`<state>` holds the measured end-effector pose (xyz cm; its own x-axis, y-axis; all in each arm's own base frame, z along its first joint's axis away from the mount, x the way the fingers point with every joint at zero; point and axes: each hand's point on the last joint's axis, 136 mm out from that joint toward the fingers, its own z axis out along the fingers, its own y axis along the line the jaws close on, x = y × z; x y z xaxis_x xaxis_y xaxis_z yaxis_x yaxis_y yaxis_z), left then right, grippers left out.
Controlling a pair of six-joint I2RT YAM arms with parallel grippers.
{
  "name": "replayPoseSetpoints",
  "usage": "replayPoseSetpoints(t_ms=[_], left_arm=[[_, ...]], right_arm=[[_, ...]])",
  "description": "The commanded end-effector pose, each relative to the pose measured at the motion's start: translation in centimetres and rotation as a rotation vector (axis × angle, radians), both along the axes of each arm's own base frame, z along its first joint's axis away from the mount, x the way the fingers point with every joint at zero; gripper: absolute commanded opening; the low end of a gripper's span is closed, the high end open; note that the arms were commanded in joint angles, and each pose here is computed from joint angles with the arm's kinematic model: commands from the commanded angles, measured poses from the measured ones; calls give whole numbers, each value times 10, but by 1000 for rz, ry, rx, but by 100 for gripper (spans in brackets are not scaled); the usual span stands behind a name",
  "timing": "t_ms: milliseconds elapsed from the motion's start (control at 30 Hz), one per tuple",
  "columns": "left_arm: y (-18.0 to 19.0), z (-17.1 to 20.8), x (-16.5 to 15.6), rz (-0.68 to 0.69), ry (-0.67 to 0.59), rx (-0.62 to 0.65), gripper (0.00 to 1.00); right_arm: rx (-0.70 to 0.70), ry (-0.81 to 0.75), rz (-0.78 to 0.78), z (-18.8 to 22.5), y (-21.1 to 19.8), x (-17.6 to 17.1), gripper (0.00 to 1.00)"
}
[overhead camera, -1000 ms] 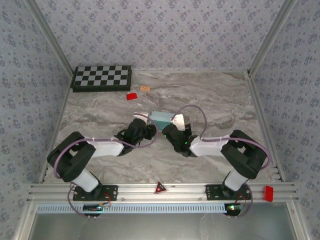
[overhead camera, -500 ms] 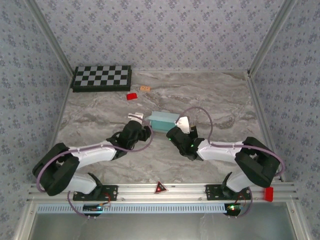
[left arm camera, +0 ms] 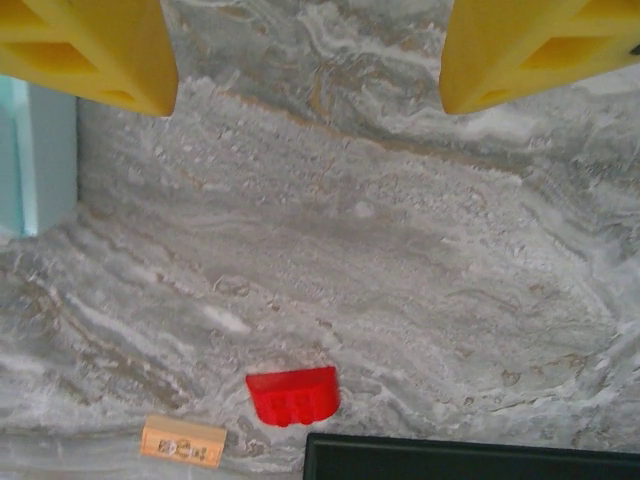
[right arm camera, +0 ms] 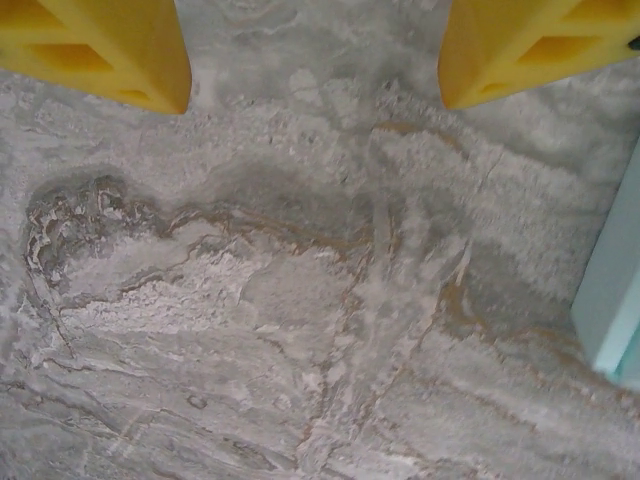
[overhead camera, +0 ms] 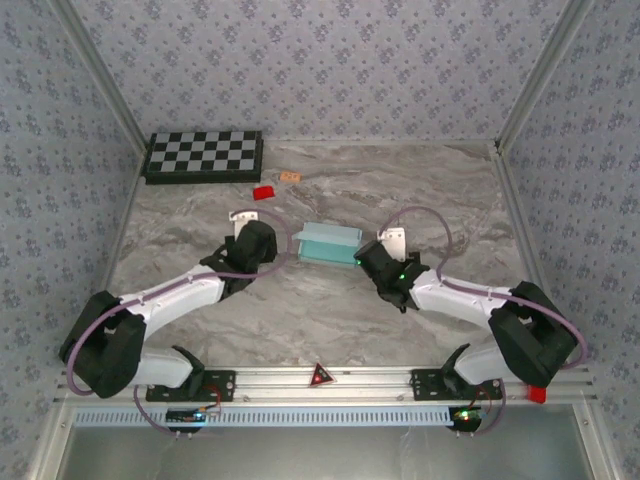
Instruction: Fold the paper box
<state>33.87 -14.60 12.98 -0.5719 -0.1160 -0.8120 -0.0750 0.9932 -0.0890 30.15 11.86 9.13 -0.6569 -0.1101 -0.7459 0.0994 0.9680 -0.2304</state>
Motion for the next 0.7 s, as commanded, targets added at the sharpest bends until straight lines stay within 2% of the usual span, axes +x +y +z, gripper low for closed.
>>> replayPoseSetpoints(t_ms=[0,233,467,567,667], left_arm=[[-24,15,11,-110,29,-95,69],[-57,32,26,-271,82,-306,68],[-92,32,29,-397,159,-392,63],[-99,26,30,-414,195,-400,61],[-105,21,31,-433,223,-408,58]], right_arm=[[97,14,33,19,7,10,68],[407,92,106,44,28,30,65],[554,96,239,64,58,44,62],[571,112,306,66,70,48,60],[580,128,300,61,73,51,59]])
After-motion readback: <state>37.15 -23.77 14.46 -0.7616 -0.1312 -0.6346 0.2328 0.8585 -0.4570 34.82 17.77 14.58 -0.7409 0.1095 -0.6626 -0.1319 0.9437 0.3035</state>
